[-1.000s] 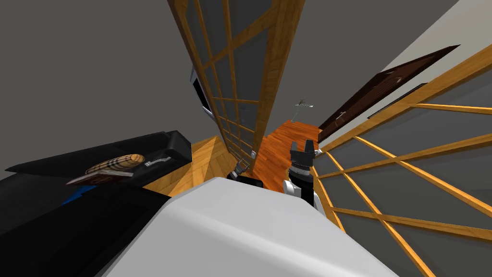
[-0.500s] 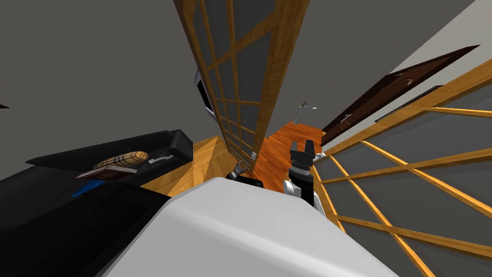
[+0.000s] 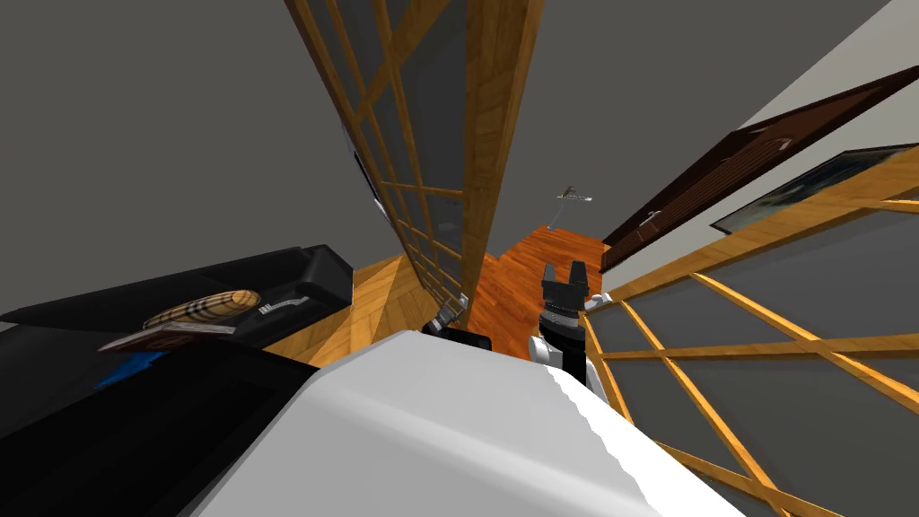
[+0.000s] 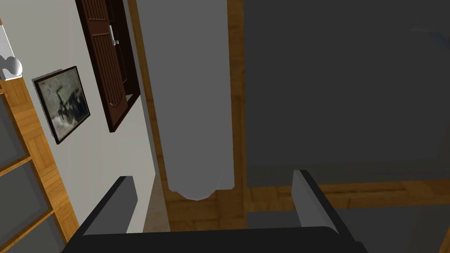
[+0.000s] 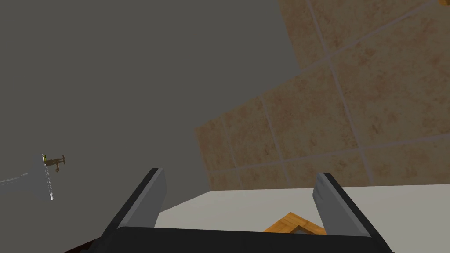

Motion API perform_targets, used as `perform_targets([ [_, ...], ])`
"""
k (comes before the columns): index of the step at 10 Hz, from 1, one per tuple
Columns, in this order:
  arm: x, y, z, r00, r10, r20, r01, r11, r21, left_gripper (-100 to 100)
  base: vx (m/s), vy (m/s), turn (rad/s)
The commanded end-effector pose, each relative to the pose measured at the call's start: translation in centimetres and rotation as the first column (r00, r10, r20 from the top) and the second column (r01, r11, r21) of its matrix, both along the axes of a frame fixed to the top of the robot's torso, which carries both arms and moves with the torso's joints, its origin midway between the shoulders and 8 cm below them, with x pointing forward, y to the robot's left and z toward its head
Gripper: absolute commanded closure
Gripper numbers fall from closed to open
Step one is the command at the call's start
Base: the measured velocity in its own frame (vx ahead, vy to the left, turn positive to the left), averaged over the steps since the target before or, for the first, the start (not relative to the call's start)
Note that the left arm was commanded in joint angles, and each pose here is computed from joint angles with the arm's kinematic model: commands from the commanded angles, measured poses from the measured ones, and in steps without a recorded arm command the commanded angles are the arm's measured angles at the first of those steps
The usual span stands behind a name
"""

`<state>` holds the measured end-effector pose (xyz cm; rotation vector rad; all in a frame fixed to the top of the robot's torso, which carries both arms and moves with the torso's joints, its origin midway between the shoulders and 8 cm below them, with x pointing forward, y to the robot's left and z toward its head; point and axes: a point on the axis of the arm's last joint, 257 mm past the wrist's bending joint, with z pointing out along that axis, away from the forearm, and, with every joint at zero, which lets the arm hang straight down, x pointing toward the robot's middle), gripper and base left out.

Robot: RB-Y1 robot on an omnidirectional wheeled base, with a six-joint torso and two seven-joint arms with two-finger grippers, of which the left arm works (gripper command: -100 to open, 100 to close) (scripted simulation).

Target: Push the door open

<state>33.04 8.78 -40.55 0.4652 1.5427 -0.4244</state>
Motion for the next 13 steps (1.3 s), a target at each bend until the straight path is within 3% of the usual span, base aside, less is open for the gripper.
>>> perform_targets([
  [1, 0.4, -0.8, 0.4, 1.0000, 0.009, 0.003, -0.009, 0.9997, -0.023, -100, 0.146, -0.111, 0.003],
  [2, 0.7, -1.6, 0.8, 0.9999, 0.015, 0.004, -0.015, 0.9990, -0.043, -100, 0.124, -0.120, -0.017],
  [3, 0.6, -1.2, 0.5, 0.9999, 0.011, 0.004, -0.011, 0.9994, -0.031, -100, 0.057, -0.059, 0.002],
  [4, 0.6, -1.2, 0.5, 0.9999, 0.011, 0.004, -0.011, 0.9994, -0.031, 100, -0.007, 0.008, 0.004],
  [9, 0.6, -1.2, 0.5, 0.9999, 0.011, 0.004, -0.011, 0.9994, -0.031, 100, -0.013, 0.013, -0.001],
  [10, 0.3, 0.3, 0.0, 0.9999, 0.010, 0.002, -0.010, 0.9999, 0.001, -100, -0.045, 0.007, 0.046],
  [12, 0.1, 1.7, -0.1, 0.9996, 0.029, 0.005, -0.029, 0.9994, 0.018, -100, -0.124, 0.008, 0.120],
  [13, 0.3, 1.3, 0.2, 0.9992, 0.041, 0.007, -0.041, 0.9992, 0.002, -100, -0.201, 0.003, 0.099],
])
